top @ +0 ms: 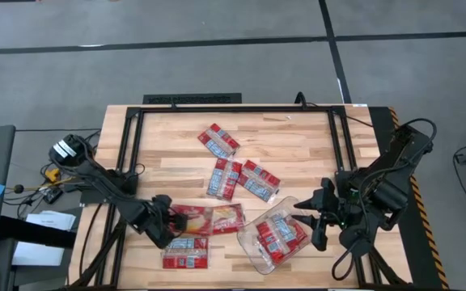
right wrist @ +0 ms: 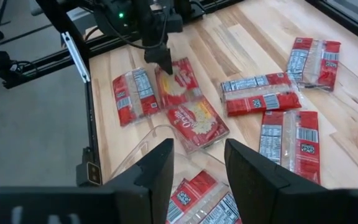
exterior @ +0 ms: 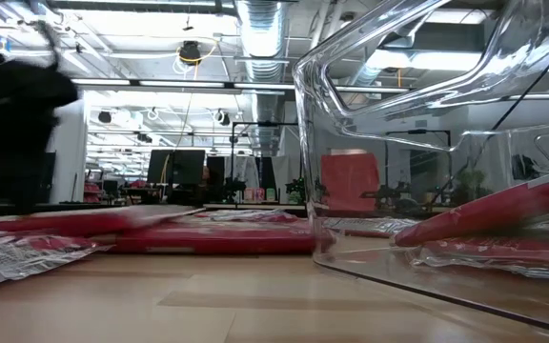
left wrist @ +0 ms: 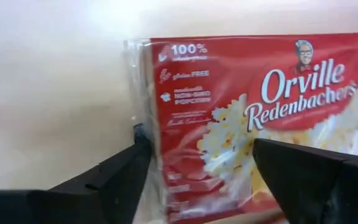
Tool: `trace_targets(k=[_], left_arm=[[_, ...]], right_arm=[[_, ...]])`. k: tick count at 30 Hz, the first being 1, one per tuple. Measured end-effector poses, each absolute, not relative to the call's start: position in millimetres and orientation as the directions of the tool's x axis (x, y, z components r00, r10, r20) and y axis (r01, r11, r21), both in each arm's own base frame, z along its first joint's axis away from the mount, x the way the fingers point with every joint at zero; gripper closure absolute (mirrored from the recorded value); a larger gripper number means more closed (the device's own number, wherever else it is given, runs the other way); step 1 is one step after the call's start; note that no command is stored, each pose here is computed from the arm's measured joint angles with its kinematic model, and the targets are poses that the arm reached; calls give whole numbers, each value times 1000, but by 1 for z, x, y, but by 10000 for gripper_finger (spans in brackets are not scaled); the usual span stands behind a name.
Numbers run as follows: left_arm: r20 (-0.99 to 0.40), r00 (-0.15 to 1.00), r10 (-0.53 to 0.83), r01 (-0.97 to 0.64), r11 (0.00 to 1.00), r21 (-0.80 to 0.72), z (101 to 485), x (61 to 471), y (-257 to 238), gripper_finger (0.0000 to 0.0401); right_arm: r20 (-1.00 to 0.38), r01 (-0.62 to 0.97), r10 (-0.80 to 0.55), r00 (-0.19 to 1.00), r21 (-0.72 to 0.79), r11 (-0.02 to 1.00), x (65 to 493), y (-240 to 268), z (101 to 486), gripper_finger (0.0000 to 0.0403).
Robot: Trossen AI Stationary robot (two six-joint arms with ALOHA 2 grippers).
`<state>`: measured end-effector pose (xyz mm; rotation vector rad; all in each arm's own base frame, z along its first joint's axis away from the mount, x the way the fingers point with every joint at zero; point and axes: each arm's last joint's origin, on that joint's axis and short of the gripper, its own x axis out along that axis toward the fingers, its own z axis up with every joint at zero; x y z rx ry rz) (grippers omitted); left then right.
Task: Sort popcorn bags into baskets
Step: Put the red popcorn bag into the transparent bin
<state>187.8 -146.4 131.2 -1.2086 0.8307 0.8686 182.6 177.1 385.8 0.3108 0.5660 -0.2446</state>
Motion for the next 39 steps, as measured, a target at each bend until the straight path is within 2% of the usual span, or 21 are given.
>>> trace_targets(k=[5, 13, 15, 20, 27, 39], left_arm=[[-866, 476, 150, -879, 101, -466, 123, 193, -147, 189], [-815, 546, 196, -838, 130, -530, 111, 205, -149, 366], [-792, 573, 211, -819, 124, -560, 111, 207, -149, 390], [-766, 606, 212, -794, 106, -599, 121, 209, -148, 400], [-658, 722, 214, -688, 122, -715, 160, 216, -151, 401], [-498, 836, 228, -546, 269, -793, 238, 231, -150, 401]], right_arm=[[-558, 297, -140, 818, 201, 933, 183, 177, 386, 242], [-559, 296, -156, 814, 169, 940, 184, 175, 386, 260], [-560, 293, -159, 813, 156, 943, 184, 174, 385, 266], [-561, 291, -165, 811, 143, 946, 185, 173, 385, 282], [-563, 283, -159, 811, 141, 949, 183, 175, 385, 292], [-563, 275, -150, 813, 145, 950, 182, 176, 385, 290]])
